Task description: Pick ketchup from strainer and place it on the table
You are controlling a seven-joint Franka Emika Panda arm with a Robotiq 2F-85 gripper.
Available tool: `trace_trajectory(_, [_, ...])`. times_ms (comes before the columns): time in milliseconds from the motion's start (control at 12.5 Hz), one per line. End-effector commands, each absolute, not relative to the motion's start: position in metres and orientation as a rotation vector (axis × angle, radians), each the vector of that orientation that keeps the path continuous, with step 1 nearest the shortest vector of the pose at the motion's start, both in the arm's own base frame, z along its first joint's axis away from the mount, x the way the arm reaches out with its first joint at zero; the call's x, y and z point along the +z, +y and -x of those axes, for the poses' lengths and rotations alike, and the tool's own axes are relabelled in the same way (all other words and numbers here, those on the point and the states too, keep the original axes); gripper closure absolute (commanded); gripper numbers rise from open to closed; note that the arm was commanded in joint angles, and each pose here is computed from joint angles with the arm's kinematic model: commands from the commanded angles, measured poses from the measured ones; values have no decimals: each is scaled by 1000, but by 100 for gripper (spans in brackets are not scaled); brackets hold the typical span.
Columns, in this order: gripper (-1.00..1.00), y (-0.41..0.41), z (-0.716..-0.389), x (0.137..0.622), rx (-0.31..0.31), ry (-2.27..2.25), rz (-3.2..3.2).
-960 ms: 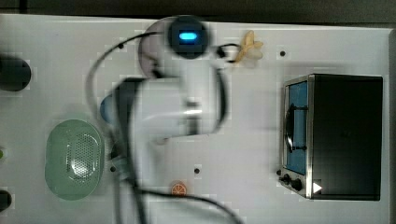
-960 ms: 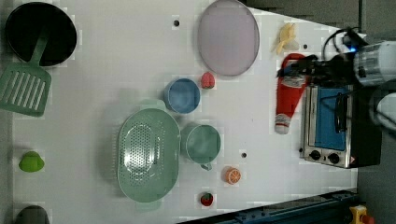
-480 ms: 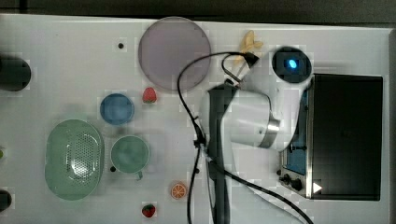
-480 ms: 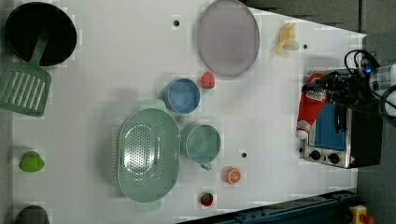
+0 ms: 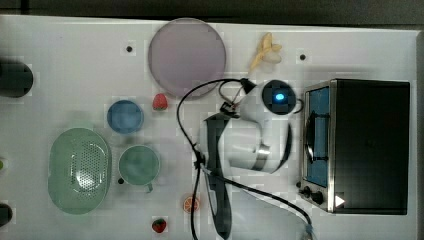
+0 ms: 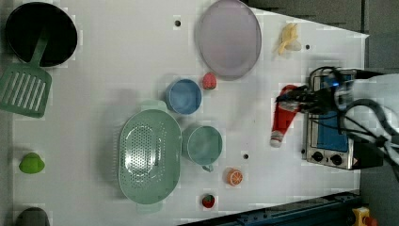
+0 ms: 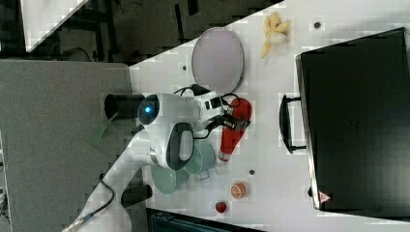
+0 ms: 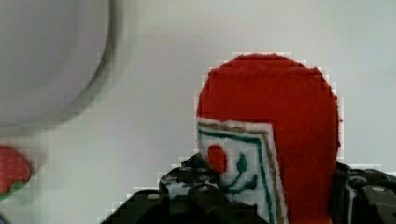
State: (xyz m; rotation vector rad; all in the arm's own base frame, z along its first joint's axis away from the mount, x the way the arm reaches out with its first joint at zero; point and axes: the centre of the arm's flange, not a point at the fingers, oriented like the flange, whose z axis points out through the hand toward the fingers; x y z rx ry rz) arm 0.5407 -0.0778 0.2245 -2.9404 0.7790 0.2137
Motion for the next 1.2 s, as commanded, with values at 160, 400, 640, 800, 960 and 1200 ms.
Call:
trace_trajectory(160, [-66,-51,-536,198,200,654,2960])
trace_trajectory(400, [-100,-49,-541,220,151,649,2971])
trace_trajectory(640, [-100,-51,-560,291,25,736,2979])
trace_trajectory(800, [-100,-52,-570,353,-7,833,2979])
trace_trajectory(960, [-100,-53,-573,414,7,969,2965])
trace_trajectory(1200, [-100,-52,-577,497,-52,1133,2918])
